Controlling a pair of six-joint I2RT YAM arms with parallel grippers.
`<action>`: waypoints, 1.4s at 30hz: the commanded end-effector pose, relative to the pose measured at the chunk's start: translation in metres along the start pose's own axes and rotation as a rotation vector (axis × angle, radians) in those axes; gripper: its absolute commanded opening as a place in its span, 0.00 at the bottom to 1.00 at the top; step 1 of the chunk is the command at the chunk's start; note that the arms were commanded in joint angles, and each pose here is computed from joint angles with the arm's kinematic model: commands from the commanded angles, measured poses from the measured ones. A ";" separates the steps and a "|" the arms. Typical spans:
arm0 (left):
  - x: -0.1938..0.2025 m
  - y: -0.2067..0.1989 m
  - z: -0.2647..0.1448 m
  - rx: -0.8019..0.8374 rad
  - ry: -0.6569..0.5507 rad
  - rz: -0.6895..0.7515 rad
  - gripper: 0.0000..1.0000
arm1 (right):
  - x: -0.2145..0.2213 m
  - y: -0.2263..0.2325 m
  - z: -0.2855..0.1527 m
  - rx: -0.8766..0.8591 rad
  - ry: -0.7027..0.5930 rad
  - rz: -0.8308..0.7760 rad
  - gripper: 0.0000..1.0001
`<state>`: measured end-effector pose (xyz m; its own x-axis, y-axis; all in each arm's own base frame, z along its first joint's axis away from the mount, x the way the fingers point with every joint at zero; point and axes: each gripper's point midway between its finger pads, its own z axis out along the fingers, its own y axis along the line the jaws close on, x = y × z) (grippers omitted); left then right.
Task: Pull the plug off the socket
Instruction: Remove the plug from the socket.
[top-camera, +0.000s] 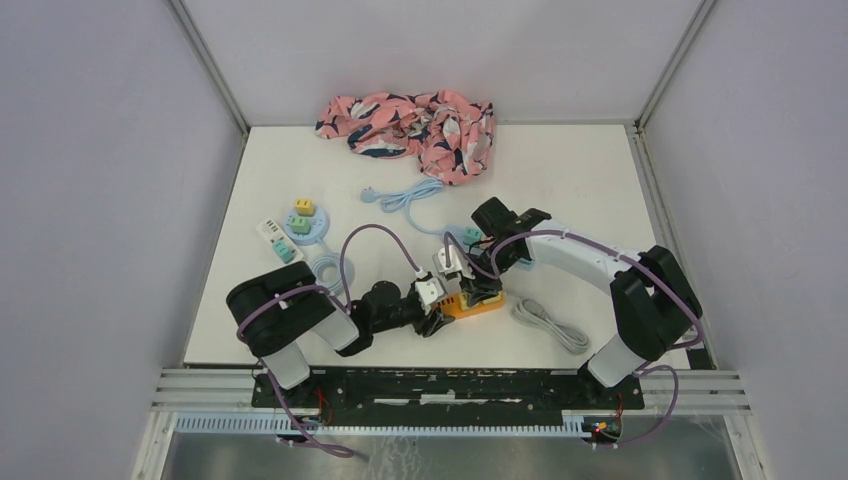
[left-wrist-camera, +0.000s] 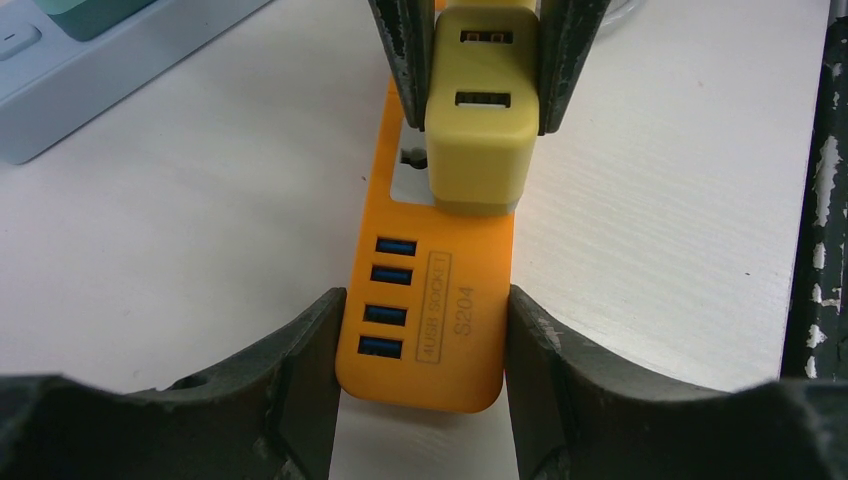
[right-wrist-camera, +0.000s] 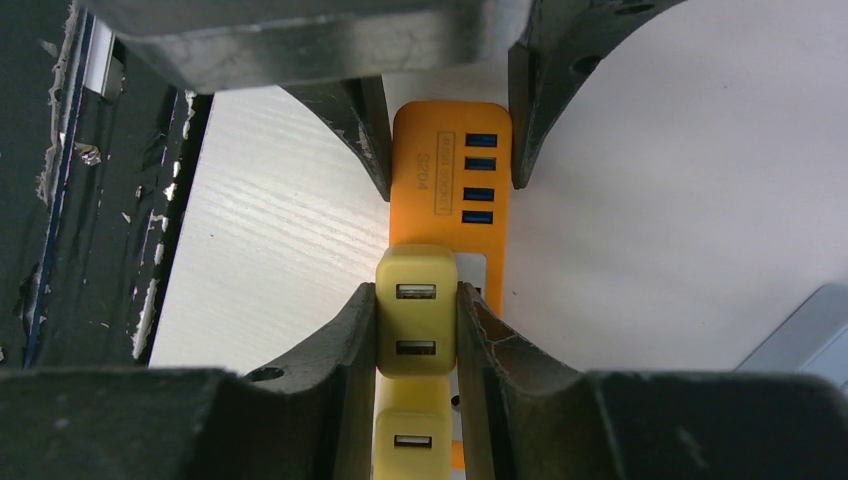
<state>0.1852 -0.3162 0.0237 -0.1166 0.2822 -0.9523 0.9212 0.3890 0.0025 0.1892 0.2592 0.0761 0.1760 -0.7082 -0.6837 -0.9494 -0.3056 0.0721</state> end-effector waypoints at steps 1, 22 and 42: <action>0.005 0.005 -0.003 -0.040 0.021 -0.020 0.03 | -0.017 -0.005 -0.014 0.040 -0.061 -0.064 0.00; 0.008 0.005 -0.006 -0.047 0.020 -0.031 0.03 | -0.039 -0.017 -0.029 0.127 -0.177 -0.020 0.00; -0.036 0.003 -0.018 -0.065 -0.119 -0.134 0.79 | -0.074 -0.022 -0.124 0.132 -0.510 0.227 0.00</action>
<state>0.1808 -0.3061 0.0338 -0.1858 0.2284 -0.9557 0.8932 0.4447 -0.0674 0.2214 0.2399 0.1725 -0.0680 -0.4670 -0.8816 -0.9831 -0.1193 0.1390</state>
